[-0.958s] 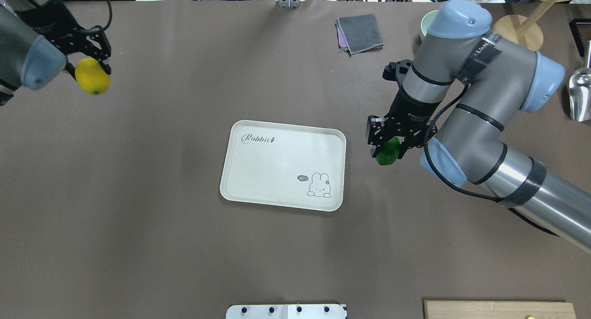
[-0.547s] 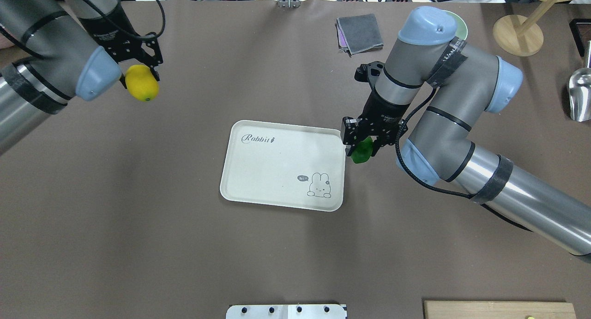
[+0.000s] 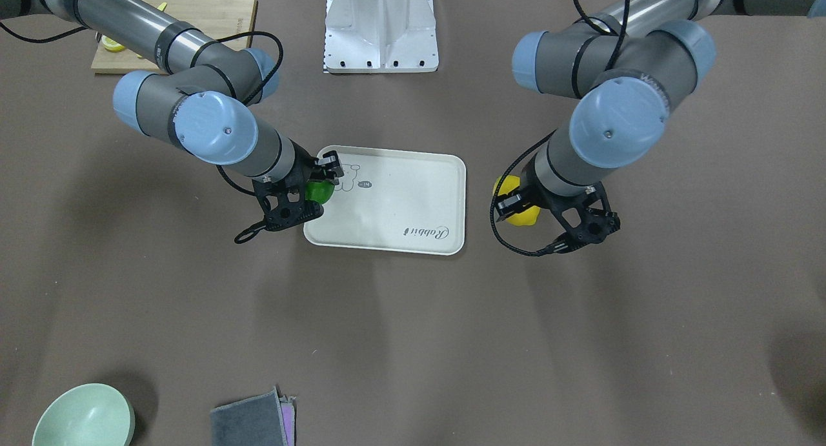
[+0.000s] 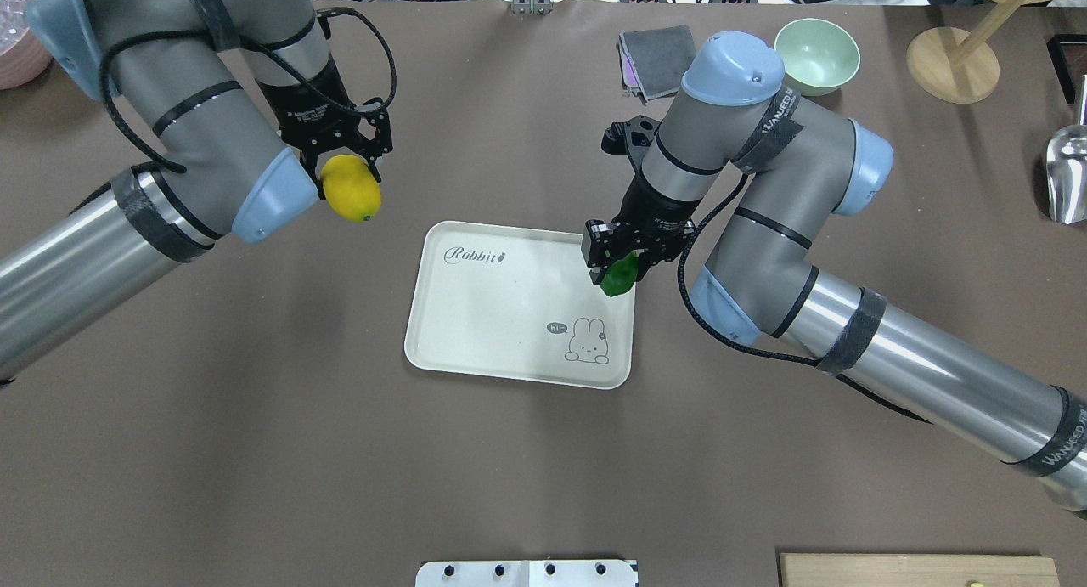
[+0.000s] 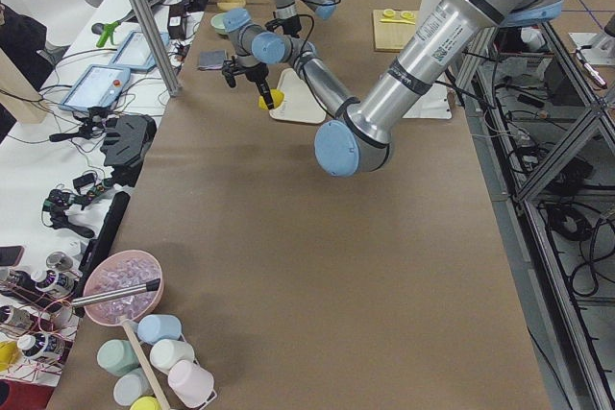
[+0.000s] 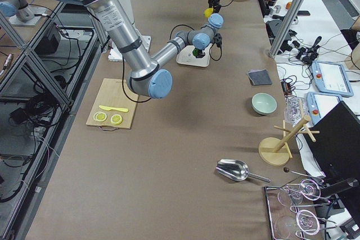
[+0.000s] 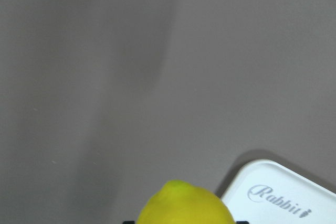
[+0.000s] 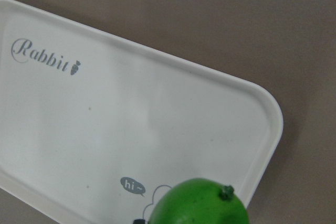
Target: Place all lemons on tray
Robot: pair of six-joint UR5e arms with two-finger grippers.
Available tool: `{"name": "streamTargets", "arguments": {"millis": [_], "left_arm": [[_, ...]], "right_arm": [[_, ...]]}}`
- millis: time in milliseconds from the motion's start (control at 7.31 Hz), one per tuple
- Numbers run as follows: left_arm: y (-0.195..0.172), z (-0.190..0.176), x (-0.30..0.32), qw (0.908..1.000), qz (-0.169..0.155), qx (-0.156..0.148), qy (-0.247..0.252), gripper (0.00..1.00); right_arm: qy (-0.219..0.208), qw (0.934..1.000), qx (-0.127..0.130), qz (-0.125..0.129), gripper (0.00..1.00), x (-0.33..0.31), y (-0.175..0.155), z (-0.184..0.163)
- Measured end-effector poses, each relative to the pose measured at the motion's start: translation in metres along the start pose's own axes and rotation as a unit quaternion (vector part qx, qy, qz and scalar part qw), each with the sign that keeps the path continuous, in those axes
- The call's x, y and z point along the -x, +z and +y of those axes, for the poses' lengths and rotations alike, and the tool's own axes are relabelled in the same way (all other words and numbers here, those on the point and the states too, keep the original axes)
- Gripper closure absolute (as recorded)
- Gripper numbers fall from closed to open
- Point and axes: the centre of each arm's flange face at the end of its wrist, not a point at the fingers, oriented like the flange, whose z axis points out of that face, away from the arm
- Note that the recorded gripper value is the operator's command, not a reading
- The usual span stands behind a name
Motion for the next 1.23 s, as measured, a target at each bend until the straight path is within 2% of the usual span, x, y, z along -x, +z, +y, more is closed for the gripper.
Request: {"name": "streamTargets", "arguments": {"millis": [411,684,821,958,1232], "left_arm": [[0.034,0.05,-0.036,0.9997,0.0,-0.014,-0.022,1.0],[0.049,0.069,-0.047,0.9993,0.0,-0.021,-0.029,1.0],[0.056,0.078,-0.052,0.9991,0.0,-0.023,-0.035,1.0],[0.07,0.093,-0.058,0.9988,-0.001,-0.028,-0.04,1.0],[0.098,0.122,-0.066,0.9983,-0.004,-0.037,-0.045,1.0]], "right_arm": [[-0.015,0.9999,-0.005,0.003,0.64,0.008,0.02,-0.004],[-0.031,0.9995,-0.011,0.003,0.63,0.015,0.038,-0.002],[-0.036,0.9993,-0.012,0.005,0.37,0.019,0.045,0.0],[-0.039,0.9991,-0.013,0.007,0.0,0.02,0.051,0.0],[-0.04,0.999,-0.015,0.009,0.0,0.022,0.054,-0.001]]}}
